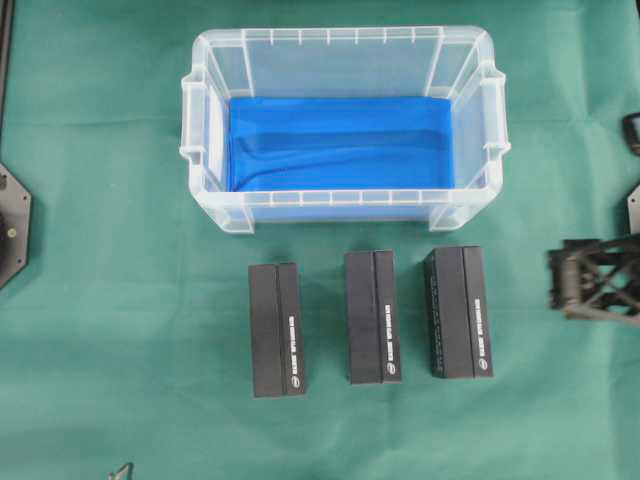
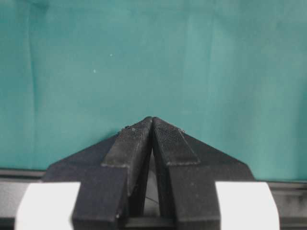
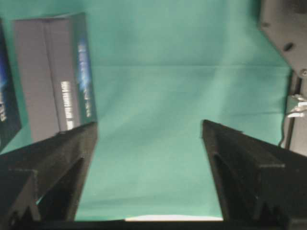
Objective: Take the box out of the case with the right arm.
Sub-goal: 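Open the right gripper and withdraw it to the right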
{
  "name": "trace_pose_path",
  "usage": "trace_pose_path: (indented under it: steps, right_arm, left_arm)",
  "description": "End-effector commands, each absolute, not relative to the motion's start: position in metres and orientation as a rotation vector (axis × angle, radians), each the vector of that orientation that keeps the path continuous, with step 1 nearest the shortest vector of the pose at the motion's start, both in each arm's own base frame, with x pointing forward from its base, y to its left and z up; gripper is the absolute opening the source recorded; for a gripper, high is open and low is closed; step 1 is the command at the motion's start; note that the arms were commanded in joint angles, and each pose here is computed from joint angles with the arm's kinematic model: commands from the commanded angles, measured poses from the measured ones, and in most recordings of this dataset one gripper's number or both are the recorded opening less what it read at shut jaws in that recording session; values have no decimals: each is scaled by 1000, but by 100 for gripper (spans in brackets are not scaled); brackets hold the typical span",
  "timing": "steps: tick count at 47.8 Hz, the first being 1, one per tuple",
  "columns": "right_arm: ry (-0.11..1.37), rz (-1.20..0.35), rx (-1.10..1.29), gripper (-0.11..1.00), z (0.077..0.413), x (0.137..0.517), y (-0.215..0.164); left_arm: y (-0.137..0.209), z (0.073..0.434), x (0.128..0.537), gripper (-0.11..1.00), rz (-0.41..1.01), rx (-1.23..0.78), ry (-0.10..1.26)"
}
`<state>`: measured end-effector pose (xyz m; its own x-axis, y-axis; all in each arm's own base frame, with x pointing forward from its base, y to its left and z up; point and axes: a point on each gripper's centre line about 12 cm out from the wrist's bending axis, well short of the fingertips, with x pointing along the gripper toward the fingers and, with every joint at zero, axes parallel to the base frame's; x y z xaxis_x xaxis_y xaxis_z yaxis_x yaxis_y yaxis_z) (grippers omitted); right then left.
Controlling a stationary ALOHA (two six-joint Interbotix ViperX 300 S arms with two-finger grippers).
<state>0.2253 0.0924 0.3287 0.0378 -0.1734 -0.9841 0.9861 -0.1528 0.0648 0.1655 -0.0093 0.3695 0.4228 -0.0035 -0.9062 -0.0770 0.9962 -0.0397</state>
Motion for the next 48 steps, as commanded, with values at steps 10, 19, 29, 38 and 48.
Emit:
trace_pose_path:
  steps: [10,19,29,38,48]
  right_arm:
    - [961,-1343,1233,85,333,207,87]
    - [951,-1340,1225,84,333,207,84]
    - [937,-1339,1219,85,335,208,69]
    - [921,-1346,1205,85,337,206,37]
    - [910,-1345,1183,85,341,204,-4]
  left_arm:
    - [-9,377,167,0,46,-78,1110]
    - [-9,377,167,0,46,-78,1112]
    - [-9,376,167,0,46,-77,1113]
    - [-9,376,167,0,46,-77,1113]
    - [-9,376,167,0,46,-77,1113]
